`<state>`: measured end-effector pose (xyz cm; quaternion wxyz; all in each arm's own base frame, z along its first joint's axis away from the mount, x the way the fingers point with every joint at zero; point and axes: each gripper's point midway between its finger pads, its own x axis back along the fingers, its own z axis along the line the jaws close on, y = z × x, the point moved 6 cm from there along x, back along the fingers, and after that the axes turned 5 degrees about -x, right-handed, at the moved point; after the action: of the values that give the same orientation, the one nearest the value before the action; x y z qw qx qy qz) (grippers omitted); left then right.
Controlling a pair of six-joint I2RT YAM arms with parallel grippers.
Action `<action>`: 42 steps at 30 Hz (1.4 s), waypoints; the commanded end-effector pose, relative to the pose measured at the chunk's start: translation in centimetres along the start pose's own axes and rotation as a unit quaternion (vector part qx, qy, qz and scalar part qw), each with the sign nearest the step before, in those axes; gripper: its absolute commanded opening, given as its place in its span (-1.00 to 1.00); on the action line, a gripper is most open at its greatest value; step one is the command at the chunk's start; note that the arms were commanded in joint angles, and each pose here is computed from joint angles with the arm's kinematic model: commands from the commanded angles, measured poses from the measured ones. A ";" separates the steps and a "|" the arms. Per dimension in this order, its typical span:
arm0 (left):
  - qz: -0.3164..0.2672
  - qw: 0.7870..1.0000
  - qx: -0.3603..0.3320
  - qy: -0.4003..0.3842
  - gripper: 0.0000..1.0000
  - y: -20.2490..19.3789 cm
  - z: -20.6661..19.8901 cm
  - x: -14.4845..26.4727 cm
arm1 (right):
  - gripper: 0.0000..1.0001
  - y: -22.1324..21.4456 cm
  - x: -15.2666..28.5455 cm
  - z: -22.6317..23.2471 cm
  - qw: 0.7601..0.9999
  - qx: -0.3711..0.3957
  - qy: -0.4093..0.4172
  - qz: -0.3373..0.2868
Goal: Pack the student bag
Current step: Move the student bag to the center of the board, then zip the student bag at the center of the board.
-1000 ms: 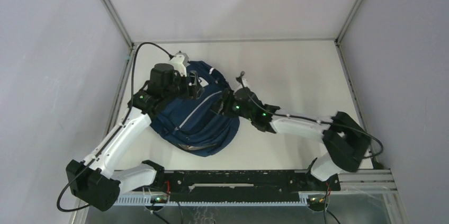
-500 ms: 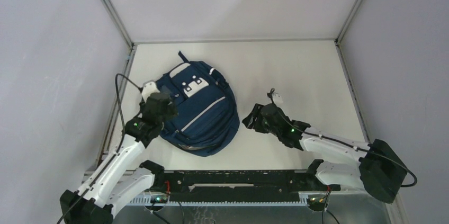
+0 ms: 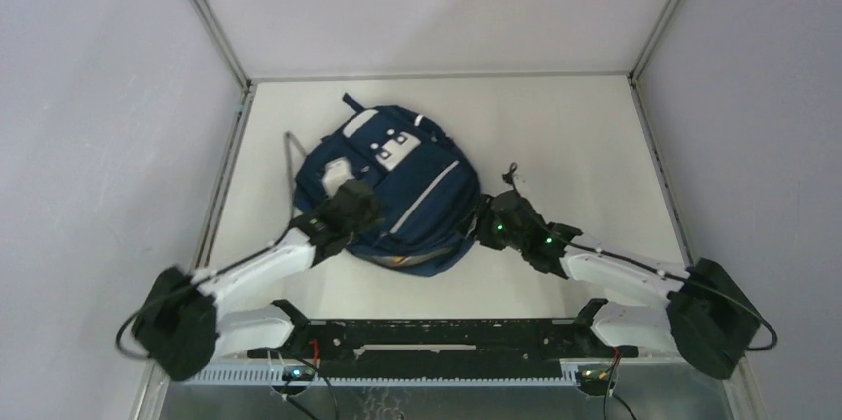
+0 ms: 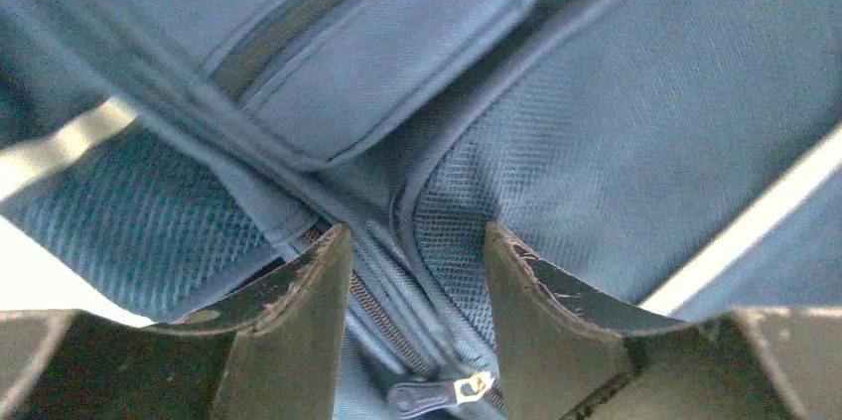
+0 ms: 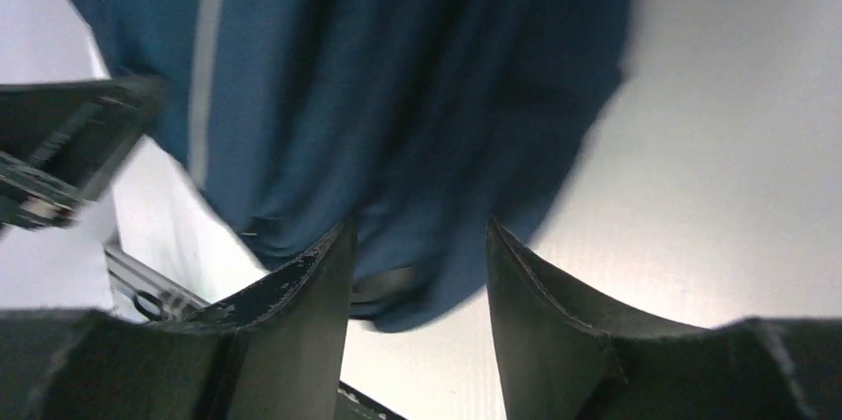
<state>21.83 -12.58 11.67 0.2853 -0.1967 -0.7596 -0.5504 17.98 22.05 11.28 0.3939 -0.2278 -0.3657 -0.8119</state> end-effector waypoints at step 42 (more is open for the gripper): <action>0.150 0.930 -0.099 -0.321 0.29 -0.6 -13.5 3.7 | -0.18 3.9 -2.3 2.9 0.991 0.023 -0.066 -0.113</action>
<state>21.44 -24.62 17.30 0.0896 -0.4897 -0.6937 -0.5205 21.03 22.38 11.67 0.2838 -0.2674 -0.4480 -0.8045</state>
